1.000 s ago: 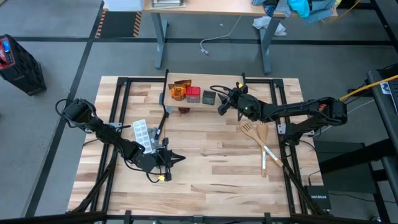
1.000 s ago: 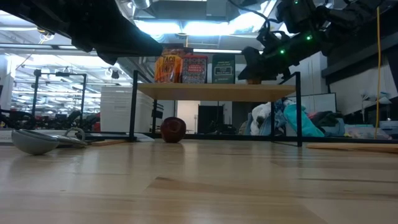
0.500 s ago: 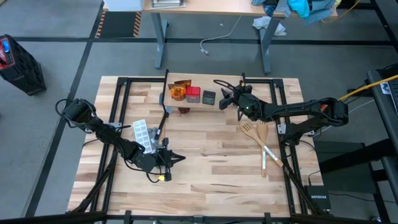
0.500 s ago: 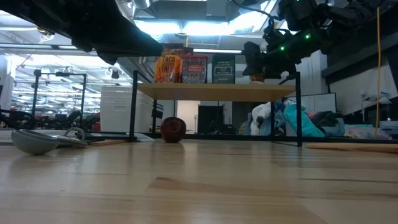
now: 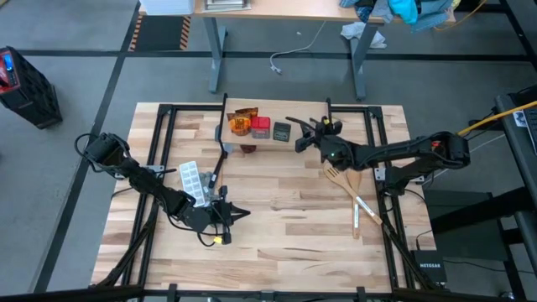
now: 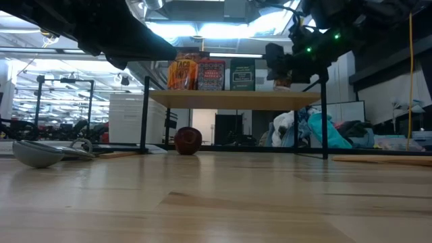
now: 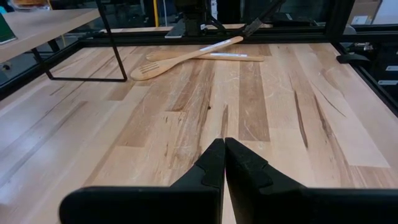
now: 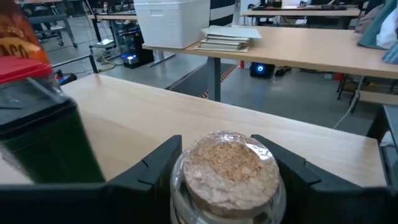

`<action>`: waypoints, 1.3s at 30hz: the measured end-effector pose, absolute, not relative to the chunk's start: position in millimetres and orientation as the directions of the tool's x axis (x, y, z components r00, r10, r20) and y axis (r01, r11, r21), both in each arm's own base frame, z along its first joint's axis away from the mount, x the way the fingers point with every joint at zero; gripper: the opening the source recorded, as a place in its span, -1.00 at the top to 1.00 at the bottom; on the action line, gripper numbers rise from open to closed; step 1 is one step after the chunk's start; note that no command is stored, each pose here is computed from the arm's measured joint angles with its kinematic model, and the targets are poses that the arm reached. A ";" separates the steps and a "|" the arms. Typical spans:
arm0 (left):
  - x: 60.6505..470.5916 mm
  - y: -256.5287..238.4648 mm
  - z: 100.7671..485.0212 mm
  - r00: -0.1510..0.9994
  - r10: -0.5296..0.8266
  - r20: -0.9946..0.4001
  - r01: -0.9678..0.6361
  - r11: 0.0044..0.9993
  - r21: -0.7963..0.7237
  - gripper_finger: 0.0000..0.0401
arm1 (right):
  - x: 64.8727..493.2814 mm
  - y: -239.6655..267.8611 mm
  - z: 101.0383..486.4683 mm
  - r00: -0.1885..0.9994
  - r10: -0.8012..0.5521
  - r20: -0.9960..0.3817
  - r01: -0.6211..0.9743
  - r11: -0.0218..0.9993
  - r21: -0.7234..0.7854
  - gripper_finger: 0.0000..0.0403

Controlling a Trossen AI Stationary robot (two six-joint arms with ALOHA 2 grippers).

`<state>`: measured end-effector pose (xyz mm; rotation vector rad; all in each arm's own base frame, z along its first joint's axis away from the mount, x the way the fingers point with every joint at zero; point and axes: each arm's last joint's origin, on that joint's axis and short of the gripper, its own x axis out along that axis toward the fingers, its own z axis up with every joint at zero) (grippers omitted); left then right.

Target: Shelf spices

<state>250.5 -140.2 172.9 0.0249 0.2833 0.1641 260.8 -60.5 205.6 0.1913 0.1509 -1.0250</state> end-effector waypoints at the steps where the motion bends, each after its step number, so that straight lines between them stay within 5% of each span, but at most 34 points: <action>1: 250.5 -140.2 172.9 0.947 0.165 -0.276 -0.158 0.986 0.048 0.97 | 261.0 -58.8 205.8 0.509 -0.835 -0.210 0.860 0.502 0.088 0.10; 17: 250.5 -140.2 173.1 0.948 0.164 -0.274 -0.156 0.986 0.053 0.97 | 272.7 -56.6 225.1 0.499 -0.845 -0.192 0.867 0.486 0.113 0.10; 39: 250.5 -140.2 173.1 0.948 0.164 -0.274 -0.150 0.986 0.071 0.97 | 278.2 -60.3 204.8 0.340 -0.918 -0.204 0.940 0.334 0.066 0.10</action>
